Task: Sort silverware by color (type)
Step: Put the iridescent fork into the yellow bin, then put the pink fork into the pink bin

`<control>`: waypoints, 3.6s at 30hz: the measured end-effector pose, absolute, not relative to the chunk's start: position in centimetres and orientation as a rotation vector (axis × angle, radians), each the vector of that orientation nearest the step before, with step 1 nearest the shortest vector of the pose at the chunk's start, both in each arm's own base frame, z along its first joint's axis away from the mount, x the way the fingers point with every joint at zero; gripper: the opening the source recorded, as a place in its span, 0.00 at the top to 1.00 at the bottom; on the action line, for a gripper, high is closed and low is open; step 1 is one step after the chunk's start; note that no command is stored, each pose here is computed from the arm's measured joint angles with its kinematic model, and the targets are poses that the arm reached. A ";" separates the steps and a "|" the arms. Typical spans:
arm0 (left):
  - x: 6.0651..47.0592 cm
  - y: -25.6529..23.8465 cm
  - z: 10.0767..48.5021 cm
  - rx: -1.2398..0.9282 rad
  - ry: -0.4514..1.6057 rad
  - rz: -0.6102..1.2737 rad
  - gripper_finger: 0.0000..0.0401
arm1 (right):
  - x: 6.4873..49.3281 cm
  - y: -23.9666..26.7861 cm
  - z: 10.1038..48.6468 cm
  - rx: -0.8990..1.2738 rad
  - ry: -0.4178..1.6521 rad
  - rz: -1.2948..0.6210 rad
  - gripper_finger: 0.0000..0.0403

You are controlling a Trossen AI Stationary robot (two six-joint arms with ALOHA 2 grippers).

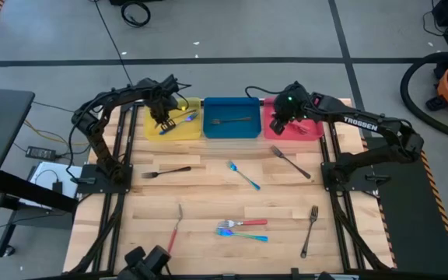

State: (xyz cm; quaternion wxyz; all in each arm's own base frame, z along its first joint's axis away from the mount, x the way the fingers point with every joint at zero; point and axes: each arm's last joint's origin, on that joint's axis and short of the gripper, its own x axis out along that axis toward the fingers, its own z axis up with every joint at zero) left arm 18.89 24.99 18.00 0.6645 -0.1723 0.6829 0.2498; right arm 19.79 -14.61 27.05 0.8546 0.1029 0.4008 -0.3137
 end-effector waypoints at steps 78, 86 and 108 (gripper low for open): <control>28.3 15.7 22.8 -0.228 1.741 0.246 0.81 | 31.5 6.1 20.4 0.149 0.831 0.313 0.71; 28.1 13.2 23.2 -0.261 1.872 0.240 0.81 | 32.7 9.6 19.0 0.195 0.773 0.394 0.71; 28.9 11.3 23.2 -0.258 1.867 0.280 0.81 | 33.1 15.1 13.4 0.116 0.777 0.237 0.55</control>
